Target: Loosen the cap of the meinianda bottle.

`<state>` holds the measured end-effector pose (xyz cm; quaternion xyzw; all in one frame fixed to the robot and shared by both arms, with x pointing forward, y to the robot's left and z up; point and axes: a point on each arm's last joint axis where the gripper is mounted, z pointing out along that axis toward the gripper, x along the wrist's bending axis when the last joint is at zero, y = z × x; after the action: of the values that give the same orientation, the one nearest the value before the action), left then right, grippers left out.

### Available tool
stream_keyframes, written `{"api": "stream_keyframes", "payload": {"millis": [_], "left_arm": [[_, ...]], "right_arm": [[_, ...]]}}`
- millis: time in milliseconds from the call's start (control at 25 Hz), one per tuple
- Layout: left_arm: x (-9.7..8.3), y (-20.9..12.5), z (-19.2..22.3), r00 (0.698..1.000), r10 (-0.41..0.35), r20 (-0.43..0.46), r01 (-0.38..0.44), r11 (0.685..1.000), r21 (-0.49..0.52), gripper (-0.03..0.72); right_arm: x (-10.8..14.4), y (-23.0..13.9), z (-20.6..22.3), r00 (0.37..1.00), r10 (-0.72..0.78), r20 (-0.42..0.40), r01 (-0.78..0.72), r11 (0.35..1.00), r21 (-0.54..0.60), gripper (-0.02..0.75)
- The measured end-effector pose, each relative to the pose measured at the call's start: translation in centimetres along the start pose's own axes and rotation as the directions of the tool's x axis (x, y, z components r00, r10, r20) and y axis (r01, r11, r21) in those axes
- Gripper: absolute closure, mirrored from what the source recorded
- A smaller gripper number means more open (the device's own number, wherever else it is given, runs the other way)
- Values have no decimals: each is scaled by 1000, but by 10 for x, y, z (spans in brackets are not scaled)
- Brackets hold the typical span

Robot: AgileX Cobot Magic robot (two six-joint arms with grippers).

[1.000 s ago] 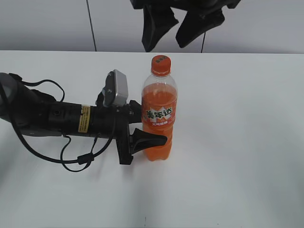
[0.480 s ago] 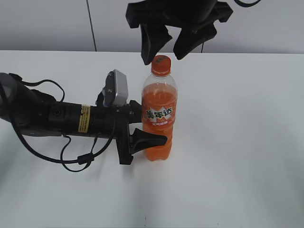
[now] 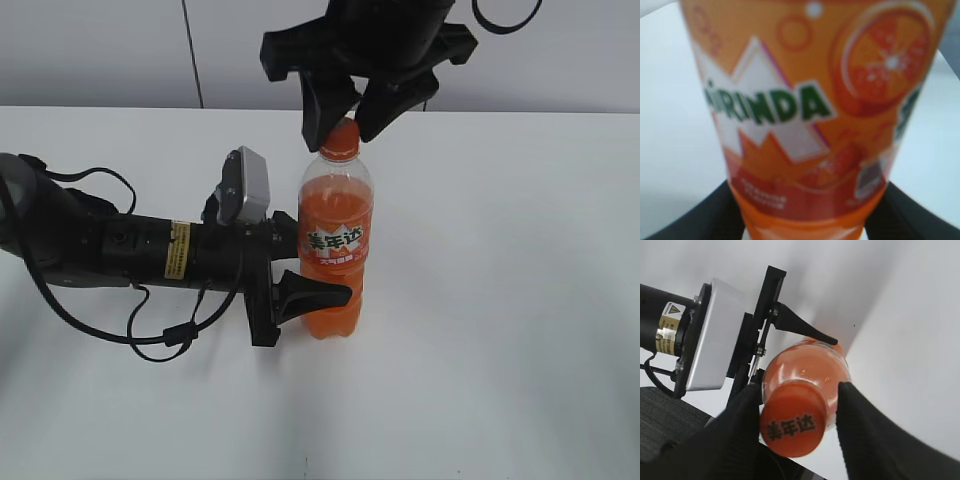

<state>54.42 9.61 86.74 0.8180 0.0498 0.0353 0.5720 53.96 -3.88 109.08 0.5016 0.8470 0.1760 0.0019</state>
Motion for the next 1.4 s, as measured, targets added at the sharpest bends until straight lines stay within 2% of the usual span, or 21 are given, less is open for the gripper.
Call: {"api": "stream_keyframes", "payload": {"millis": [200,360,520,680,800,840,920,1000,1160,1280,1400], "left_arm": [[0,0,0,1000,0,0,0,1000,0,279],[0,0,0,1000,-1,-3,1,1000,0,279],[0,0,0,1000,-1,-2,1,1000,0,279],[0,0,0,1000,-1,-2,1,1000,0,279],[0,0,0,1000,2,-2,-2,1000,0,279],[0,0,0,1000,2,-2,-2,1000,0,279],[0,0,0,1000,2,-2,-2,1000,1,279],[0,0,0,1000,3,-3,-3,1000,1,279],[0,0,0,1000,5,-5,-5,1000,2,279],[1,0,0,1000,4,-6,-4,1000,1,279],[1,0,0,1000,3,-7,-3,1000,1,279]], "right_arm": [[0,0,0,1000,0,-1,0,1000,-1,451],[0,0,0,1000,-31,0,31,1000,-3,455],[0,0,0,983,-183,-4,183,983,-3,456],[1,0,0,905,-426,-8,426,905,-5,457],[1,0,0,773,-634,-12,634,773,-9,457],[2,0,0,704,-710,-12,710,704,-11,457],[2,0,0,544,-839,-11,839,544,-13,457],[2,0,-1,355,-935,-15,935,355,-16,457],[2,-1,-2,-13,-1000,-13,1000,-13,-20,457],[2,-1,-2,-176,-984,-10,984,-176,-18,457],[2,-1,-2,-236,-972,-9,972,-236,-17,456]]}}
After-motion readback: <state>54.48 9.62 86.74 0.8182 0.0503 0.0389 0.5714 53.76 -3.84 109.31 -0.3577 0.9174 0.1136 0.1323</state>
